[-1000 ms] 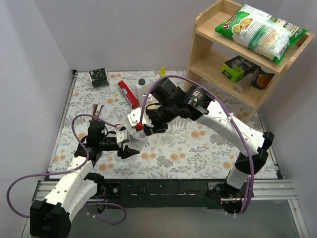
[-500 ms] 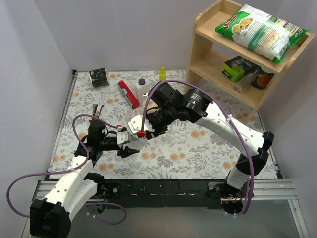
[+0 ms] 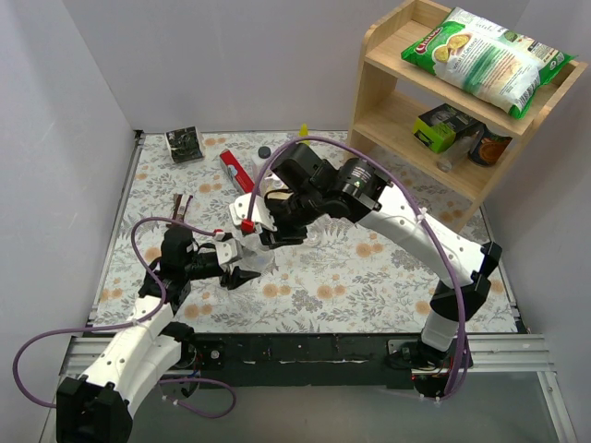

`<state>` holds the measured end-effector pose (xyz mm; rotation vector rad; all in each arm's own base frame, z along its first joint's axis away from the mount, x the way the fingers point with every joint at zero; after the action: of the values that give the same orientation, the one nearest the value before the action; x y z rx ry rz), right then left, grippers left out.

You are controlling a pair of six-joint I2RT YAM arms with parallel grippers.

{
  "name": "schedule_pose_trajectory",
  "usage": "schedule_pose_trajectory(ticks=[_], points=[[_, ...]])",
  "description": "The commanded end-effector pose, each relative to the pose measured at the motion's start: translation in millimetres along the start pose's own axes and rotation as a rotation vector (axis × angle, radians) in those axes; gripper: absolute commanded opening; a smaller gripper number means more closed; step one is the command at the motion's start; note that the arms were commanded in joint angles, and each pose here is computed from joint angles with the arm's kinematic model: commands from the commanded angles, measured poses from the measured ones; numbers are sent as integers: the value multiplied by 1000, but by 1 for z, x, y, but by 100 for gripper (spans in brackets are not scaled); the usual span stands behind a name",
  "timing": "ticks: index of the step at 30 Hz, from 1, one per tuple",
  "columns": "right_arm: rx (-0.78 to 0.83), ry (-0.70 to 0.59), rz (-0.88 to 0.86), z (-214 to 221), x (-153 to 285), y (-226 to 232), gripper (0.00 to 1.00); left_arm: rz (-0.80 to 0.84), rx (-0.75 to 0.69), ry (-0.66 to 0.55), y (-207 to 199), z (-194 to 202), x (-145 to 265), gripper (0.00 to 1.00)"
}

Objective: Screw on the bottle caps

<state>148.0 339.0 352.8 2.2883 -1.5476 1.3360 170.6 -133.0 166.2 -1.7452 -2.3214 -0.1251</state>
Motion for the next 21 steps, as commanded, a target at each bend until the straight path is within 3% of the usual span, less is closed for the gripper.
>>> schedule_pose_trajectory(ticks=[1, 8, 21], points=[[-311, 101, -131, 12, -18, 20, 1, -1, -125, -151, 1, -44, 1, 0], [-447, 152, -99, 18, -25, 21, 1, -32, -40, -174, 3, -50, 0, 0], [-413, 165, -68, 18, -23, 14, 2, -29, -39, -135, -1, -32, 1, 0]])
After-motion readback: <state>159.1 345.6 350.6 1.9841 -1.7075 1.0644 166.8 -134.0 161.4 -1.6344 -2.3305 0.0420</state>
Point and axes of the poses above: each gripper's point midway between its finger pads, its own x axis back along the fingers, its own y axis along the line the jaws close on, z = x × y, the point moved 6 cm from there along x, back along the fingers, and after that the axes turned 12 degrees about x, right-handed, at the moved point
